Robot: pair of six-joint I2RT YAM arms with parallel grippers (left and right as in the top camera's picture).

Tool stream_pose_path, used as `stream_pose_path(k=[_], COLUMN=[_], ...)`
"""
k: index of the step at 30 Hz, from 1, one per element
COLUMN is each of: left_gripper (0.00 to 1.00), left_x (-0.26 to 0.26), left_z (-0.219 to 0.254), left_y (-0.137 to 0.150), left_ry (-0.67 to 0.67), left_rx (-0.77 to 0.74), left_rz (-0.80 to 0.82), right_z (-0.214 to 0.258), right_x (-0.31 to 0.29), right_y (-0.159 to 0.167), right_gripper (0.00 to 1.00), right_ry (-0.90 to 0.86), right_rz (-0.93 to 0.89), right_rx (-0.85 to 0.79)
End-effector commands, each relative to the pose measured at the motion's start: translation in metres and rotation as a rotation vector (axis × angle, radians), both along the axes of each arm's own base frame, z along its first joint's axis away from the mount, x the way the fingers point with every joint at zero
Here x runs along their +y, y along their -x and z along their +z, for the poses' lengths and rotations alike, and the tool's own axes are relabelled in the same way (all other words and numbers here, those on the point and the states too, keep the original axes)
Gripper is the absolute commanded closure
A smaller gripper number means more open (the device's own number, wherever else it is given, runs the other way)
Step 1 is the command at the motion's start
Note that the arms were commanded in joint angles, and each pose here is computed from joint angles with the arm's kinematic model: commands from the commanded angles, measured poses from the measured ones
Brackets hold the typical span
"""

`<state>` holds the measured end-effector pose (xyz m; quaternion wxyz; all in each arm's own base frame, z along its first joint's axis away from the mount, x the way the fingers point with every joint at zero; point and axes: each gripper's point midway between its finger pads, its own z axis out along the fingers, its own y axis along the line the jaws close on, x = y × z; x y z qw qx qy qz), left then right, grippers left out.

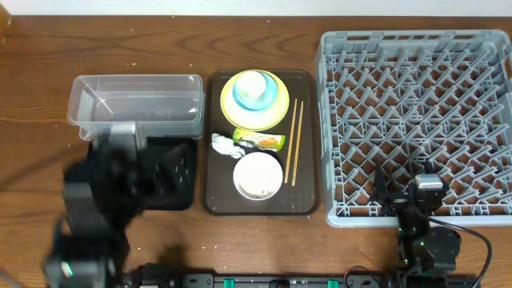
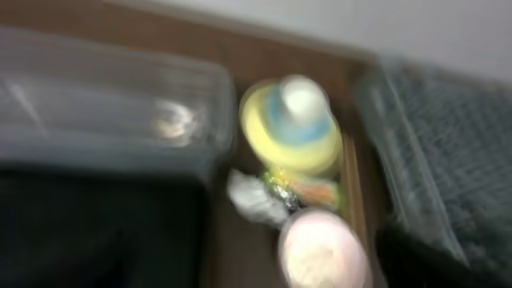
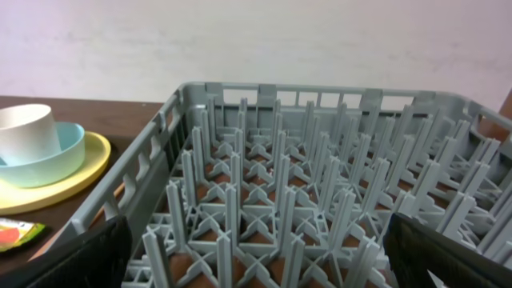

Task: Sort waste into correct bins and load items into the dishwasher rack
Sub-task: 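Move the left gripper over the crumpled white tissue on the brown tray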

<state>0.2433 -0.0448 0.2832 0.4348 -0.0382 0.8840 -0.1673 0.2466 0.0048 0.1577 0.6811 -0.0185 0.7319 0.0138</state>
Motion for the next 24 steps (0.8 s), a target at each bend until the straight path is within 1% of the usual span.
stream_pose_path(k=[1,3,7,8,9,10,11,12,13,14,15,19,21,24], left_gripper=[0.04,0.04,0.04,0.13,0.33,0.50,0.64,0.75,0.81,0.91,0.94,0.94,0.93,0.93], left_x=[-0.034,-0.043,-0.044,-0.045,-0.046,-0.047,-0.048,-0.050,-0.050,-0.047,-0.042,-0.028,-0.031,-0.035], left_z=[0.034,0.045,0.034,0.026,0.019,0.012,0.005,-0.003,-0.011,-0.022,-0.032,-0.073,-0.086,-0.101], left_y=[-0.014,-0.025,-0.040,-0.042,-0.043,-0.043,-0.043,-0.044,-0.044,-0.045,-0.045,-0.039,-0.038,-0.047], left_ry=[0.128,0.176,0.217,0.219,0.220,0.222,0.222,0.218,0.210,0.192,0.170,0.083,0.039,-0.056], left_rx=[0.115,0.198,0.331,0.363,0.390,0.419,0.443,0.469,0.493,0.527,0.561,0.681,0.688,0.634], left_rz=[-0.162,-0.203,-0.173,-0.174,-0.175,-0.176,-0.177,-0.176,-0.169,-0.135,-0.087,0.111,0.151,0.186], right_z=[-0.001,-0.001,-0.001,-0.001,-0.001,-0.001,-0.001,-0.001,-0.001,-0.001,-0.001,-0.001,-0.001,-0.001], right_x=[0.000,0.000,0.000,0.000,0.000,0.000,0.000,0.000,0.000,0.000,0.000,0.000,0.000,0.000], right_y=[0.000,0.000,0.000,0.000,0.000,0.000,0.000,0.000,0.000,0.000,0.000,0.000,0.000,0.000], right_gripper=[0.01,0.01,0.01,0.01,0.01,0.01,0.01,0.01,0.01,0.01,0.01,0.01,0.01,0.01], right_ry=[-0.006,-0.006,-0.006,-0.006,-0.006,-0.006,-0.006,-0.006,-0.006,-0.006,-0.006,-0.006,-0.006,-0.006], right_rz=[-0.002,-0.002,-0.002,-0.002,-0.002,-0.002,-0.002,-0.002,-0.002,-0.002,-0.002,-0.002,-0.002,-0.002], right_rx=[0.002,0.002,0.001,0.002,0.002,0.002,0.001,0.002,0.002,0.002,0.001,0.002,0.002,0.001])
